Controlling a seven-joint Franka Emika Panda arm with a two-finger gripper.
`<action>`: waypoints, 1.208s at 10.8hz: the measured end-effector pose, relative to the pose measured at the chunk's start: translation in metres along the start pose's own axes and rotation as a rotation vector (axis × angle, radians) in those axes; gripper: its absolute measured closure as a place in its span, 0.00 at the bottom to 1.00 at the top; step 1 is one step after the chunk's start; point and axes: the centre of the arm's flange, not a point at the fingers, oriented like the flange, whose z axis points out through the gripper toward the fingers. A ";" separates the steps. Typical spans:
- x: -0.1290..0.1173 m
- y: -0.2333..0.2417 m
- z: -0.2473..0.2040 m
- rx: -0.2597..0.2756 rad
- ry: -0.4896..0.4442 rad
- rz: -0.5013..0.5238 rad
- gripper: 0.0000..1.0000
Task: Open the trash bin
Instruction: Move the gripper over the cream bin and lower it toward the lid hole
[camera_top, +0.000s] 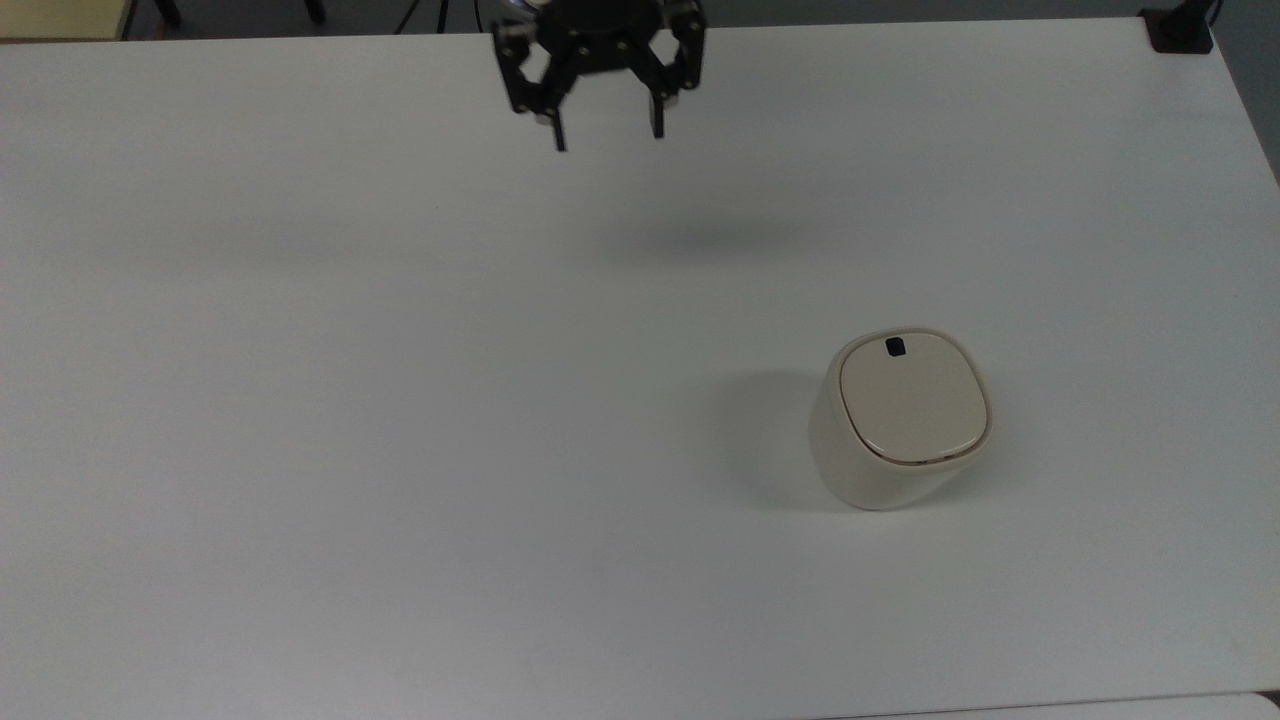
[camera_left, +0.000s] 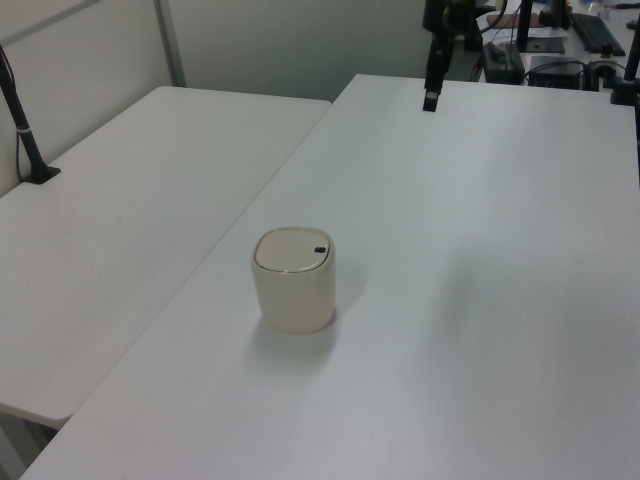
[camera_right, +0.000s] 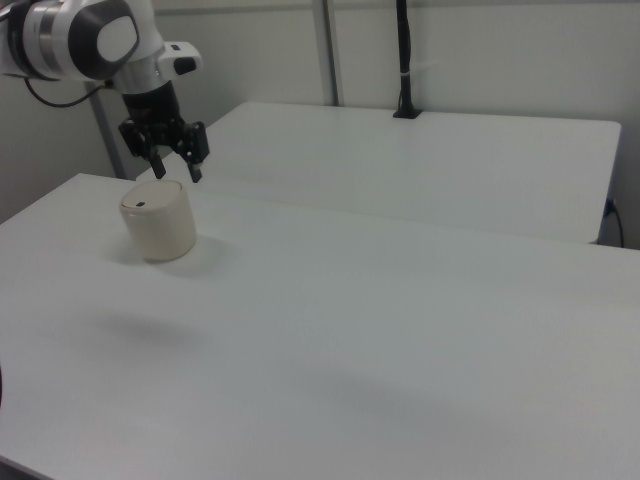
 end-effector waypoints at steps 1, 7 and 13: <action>0.008 -0.018 0.006 0.004 0.023 0.004 0.41; 0.056 -0.127 0.065 0.071 0.237 0.223 0.99; 0.066 -0.200 0.119 0.079 0.360 0.345 0.99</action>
